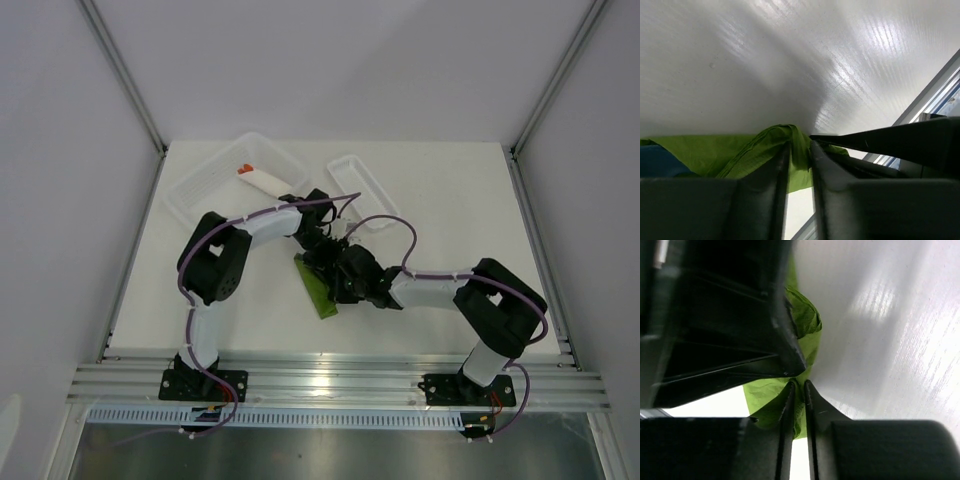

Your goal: Place the utensils on the paper napkin and roll it up

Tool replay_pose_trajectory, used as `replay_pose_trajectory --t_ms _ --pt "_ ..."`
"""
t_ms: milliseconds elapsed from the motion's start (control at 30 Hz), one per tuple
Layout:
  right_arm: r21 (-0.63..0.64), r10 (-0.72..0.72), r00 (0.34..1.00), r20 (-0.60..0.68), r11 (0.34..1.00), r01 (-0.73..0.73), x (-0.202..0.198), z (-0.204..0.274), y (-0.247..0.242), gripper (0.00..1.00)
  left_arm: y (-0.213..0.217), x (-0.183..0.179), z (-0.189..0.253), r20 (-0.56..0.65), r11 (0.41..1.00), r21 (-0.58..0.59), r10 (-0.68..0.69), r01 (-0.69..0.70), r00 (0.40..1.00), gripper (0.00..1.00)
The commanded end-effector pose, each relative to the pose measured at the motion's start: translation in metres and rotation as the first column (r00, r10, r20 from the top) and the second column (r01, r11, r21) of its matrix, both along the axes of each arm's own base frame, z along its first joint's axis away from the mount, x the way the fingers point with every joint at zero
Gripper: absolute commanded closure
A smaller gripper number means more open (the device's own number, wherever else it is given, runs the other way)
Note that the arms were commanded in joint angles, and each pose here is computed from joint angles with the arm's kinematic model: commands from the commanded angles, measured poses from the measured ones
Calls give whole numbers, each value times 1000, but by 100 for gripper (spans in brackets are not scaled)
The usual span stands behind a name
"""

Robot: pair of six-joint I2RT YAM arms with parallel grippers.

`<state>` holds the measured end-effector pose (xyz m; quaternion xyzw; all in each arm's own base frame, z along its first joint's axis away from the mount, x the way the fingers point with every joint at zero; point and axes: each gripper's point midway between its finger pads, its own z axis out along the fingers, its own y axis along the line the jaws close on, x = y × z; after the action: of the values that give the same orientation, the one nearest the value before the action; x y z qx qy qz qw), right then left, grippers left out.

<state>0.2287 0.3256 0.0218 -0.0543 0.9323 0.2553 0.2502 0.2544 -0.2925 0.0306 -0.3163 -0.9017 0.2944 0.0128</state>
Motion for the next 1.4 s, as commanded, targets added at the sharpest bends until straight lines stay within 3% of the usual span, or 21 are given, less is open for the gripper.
replay_pose_trajectory --t_ms 0,67,100,300,467,567,600,700,900,1000,1100,1133,1233,1367 --pt "1 -44 999 -10 999 44 -1 -5 -6 86 -16 9 21 28 998 -64 -11 12 1000 67" --pt "12 -54 998 -19 998 54 -2 -6 -6 90 -20 11 31 37 996 -89 -24 27 999 59" --pt "16 -56 998 -27 998 56 -3 -7 -7 92 -23 14 38 50 994 -104 -30 35 998 50" --pt "52 -65 997 -34 996 67 -1 -7 -11 94 -16 40 70 125 991 -130 14 3 992 39" --pt "68 -52 998 -42 996 54 -3 -6 -13 93 5 53 94 234 993 -115 45 -18 971 42" --pt "94 -49 997 -53 994 54 -4 -6 -12 93 21 43 86 279 998 -68 9 11 960 52" --pt "108 -42 998 -54 993 48 -5 -4 -10 93 26 34 76 267 999 -46 -7 20 964 59" --pt "124 -38 997 -60 991 46 -8 -5 -11 93 36 8 48 214 999 0 -53 54 975 65" --pt "162 -2 998 -55 987 11 -10 1 -7 92 25 -5 15 199 994 37 -105 99 974 61" --pt "190 51 997 -58 981 -39 -15 1 0 87 25 1 7 216 993 73 -104 90 971 60" --pt "182 36 997 -61 983 -25 -13 0 -3 72 30 -3 -3 189 991 101 -111 93 976 60" --pt "174 26 998 -56 985 -16 -12 1 -6 63 31 -4 -4 185 990 105 -113 95 976 60" --pt "156 -4 999 -32 988 9 -6 8 -15 51 31 -6 -8 174 990 107 -115 97 978 60" --pt "139 -32 999 -21 990 34 2 12 -24 47 28 -8 -9 160 991 90 -114 101 980 59"
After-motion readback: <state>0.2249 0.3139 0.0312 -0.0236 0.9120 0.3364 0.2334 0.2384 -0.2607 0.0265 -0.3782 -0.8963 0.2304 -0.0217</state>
